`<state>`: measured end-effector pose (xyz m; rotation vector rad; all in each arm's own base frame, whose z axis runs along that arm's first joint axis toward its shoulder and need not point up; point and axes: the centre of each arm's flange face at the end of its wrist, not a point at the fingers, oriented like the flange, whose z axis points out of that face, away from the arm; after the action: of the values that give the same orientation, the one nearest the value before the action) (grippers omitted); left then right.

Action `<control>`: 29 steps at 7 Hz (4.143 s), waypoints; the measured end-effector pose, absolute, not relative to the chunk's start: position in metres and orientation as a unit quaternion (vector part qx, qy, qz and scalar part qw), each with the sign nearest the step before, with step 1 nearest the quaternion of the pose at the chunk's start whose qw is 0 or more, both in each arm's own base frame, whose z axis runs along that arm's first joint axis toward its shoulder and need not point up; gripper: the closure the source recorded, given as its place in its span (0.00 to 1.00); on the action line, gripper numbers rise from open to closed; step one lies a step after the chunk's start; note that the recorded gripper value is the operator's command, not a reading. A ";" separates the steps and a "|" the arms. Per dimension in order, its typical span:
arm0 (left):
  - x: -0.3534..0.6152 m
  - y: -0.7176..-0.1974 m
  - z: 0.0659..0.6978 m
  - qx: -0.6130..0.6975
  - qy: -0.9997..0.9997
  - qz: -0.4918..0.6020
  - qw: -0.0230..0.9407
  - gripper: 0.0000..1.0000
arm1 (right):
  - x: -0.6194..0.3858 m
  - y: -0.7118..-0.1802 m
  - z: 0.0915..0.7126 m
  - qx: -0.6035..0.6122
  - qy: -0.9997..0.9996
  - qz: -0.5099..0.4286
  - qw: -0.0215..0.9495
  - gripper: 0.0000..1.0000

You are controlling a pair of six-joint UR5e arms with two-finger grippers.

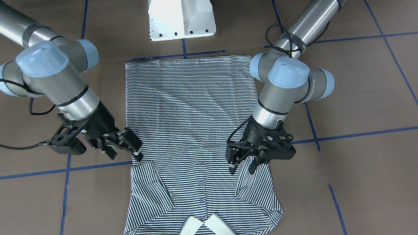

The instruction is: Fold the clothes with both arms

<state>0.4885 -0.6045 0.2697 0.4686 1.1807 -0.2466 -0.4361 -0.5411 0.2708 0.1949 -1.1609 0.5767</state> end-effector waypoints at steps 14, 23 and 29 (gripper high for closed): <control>0.454 -0.530 0.298 0.156 0.594 -0.064 0.787 0.19 | -0.516 -0.202 0.343 -0.038 -0.383 0.335 0.860 0.31; 0.441 -0.523 0.288 0.143 0.607 -0.096 0.776 0.17 | -0.504 -0.205 0.328 -0.036 -0.377 0.356 0.855 1.00; 0.471 -0.290 0.301 0.009 0.503 -0.185 0.844 0.34 | -0.490 -0.204 0.307 -0.039 -0.388 0.354 0.850 1.00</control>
<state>0.4710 -0.2898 0.3006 0.0180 1.0620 -0.3905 -0.4904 -0.2043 0.3070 -0.0822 -0.8179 0.7466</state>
